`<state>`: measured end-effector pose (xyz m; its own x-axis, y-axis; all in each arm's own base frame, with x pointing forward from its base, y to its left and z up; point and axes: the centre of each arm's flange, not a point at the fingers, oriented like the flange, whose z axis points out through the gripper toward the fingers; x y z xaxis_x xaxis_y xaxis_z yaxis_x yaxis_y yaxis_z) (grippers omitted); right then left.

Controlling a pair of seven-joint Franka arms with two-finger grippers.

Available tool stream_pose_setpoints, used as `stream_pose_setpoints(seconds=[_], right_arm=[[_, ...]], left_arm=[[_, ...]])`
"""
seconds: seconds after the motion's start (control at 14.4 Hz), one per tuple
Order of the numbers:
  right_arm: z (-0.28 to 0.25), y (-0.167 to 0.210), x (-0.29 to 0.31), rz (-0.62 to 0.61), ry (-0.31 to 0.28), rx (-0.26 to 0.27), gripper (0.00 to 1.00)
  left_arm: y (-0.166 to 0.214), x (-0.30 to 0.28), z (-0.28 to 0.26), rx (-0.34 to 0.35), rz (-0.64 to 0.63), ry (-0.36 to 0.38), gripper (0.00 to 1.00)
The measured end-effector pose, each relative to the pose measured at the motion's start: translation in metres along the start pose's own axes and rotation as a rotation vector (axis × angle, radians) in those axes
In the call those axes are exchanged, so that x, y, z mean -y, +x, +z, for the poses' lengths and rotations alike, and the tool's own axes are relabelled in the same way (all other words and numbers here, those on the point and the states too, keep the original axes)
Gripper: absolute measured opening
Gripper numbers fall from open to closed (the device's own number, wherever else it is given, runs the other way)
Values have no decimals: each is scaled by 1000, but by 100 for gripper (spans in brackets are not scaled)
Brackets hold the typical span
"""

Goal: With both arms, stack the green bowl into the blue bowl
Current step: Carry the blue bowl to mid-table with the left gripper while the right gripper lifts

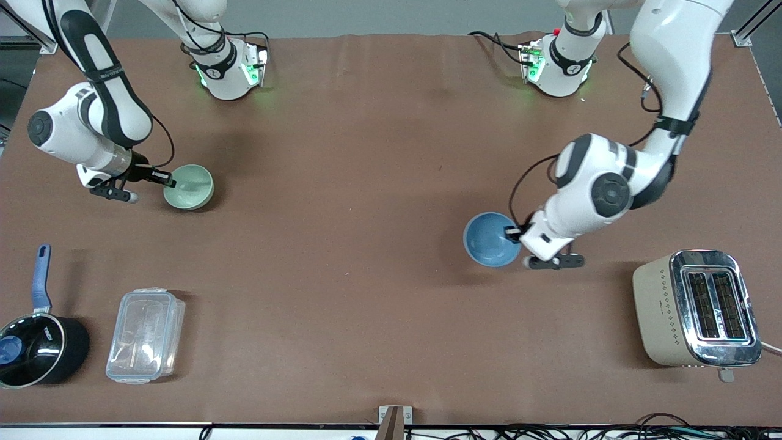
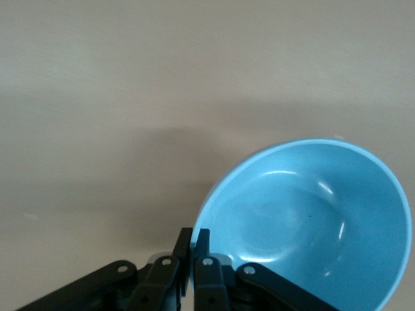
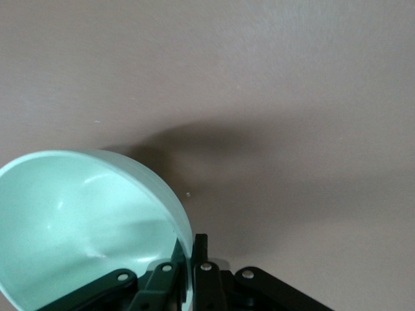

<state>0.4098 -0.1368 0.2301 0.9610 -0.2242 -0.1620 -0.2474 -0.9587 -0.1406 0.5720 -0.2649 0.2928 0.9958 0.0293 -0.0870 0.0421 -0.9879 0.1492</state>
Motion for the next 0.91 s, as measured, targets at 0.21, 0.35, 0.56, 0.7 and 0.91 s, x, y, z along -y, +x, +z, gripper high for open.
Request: stream_pose_setpoints(seconds=[0.21, 0.35, 0.56, 0.7, 0.91], right_arm=[[-55, 12, 10, -20, 14, -14, 5], [-93, 20, 16, -36, 21, -25, 5], [-155, 31, 28, -64, 37, -20, 5], [-202, 39, 38, -89, 42, -23, 5], [-260, 45, 61, -145, 24, -44, 5]], left_arm=[[-35, -84, 19, 0, -26, -20, 6], [-50, -129, 32, 9, -52, -37, 6], [-54, -176, 53, 3, -73, -65, 6], [-51, -197, 70, -26, -61, -49, 6], [-58, -229, 97, -53, -60, -34, 6]])
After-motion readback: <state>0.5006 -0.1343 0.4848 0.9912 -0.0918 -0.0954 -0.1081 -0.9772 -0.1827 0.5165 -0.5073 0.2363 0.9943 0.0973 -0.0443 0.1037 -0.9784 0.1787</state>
